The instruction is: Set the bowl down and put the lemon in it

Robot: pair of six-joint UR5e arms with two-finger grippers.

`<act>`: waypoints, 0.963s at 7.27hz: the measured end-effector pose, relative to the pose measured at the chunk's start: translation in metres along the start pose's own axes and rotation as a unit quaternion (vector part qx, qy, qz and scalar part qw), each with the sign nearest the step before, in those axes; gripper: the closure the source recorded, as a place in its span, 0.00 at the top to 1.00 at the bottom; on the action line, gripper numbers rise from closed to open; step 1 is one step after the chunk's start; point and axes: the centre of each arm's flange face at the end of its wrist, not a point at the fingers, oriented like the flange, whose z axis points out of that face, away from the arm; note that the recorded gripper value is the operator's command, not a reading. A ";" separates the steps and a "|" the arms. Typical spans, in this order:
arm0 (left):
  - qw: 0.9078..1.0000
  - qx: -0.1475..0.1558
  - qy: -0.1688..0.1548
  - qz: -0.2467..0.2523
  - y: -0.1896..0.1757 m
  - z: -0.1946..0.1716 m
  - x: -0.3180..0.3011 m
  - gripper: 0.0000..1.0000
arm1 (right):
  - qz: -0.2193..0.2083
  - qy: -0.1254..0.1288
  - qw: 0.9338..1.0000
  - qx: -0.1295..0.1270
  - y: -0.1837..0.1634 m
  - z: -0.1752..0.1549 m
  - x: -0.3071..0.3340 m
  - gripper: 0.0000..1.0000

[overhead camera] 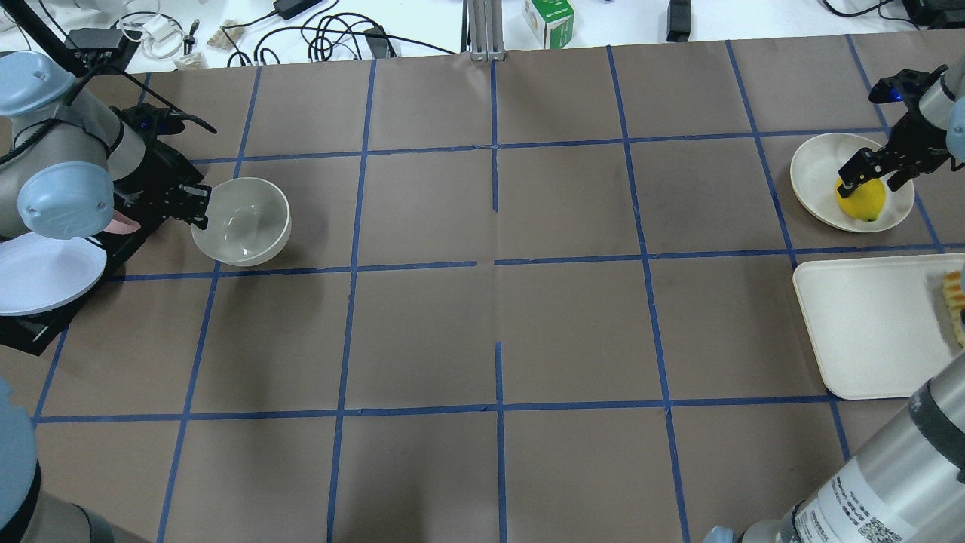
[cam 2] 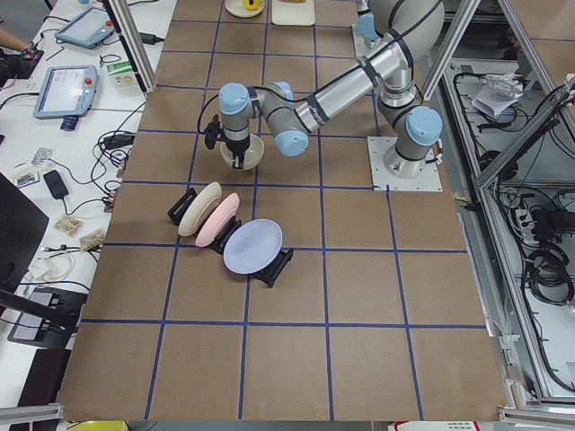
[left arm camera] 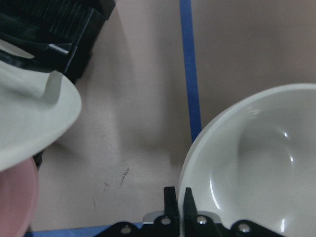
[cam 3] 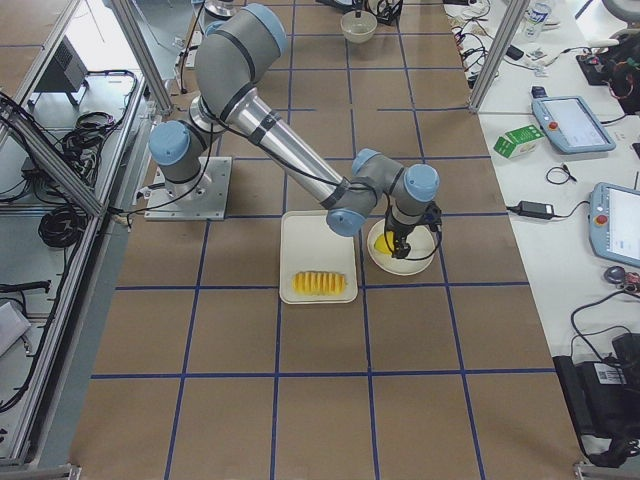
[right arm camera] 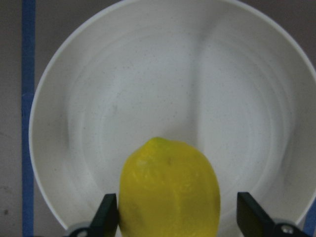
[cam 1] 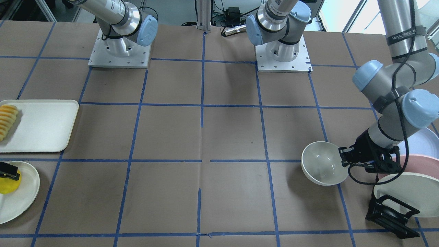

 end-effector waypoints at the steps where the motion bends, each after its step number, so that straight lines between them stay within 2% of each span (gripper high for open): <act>1: 0.999 -0.005 0.011 -0.032 0.001 -0.006 0.055 0.00 | 0.003 -0.002 1.000 0.002 0.000 -0.002 -0.001 0.00; 3: 0.996 -0.006 0.020 -0.083 0.011 -0.003 0.177 0.00 | 0.010 0.000 1.000 0.005 0.001 -0.014 -0.002 0.00; 4: 0.995 0.006 0.023 -0.099 0.018 0.000 0.228 0.00 | 0.021 0.003 1.000 0.008 0.004 -0.031 -0.006 0.00; 6: 0.992 0.033 0.034 -0.119 0.032 0.012 0.293 0.00 | 0.056 0.001 0.998 0.010 0.007 -0.083 -0.030 0.00; 7: 0.992 0.035 0.035 -0.116 0.044 0.024 0.316 0.00 | 0.066 -0.001 0.998 0.006 0.002 -0.109 -0.054 0.00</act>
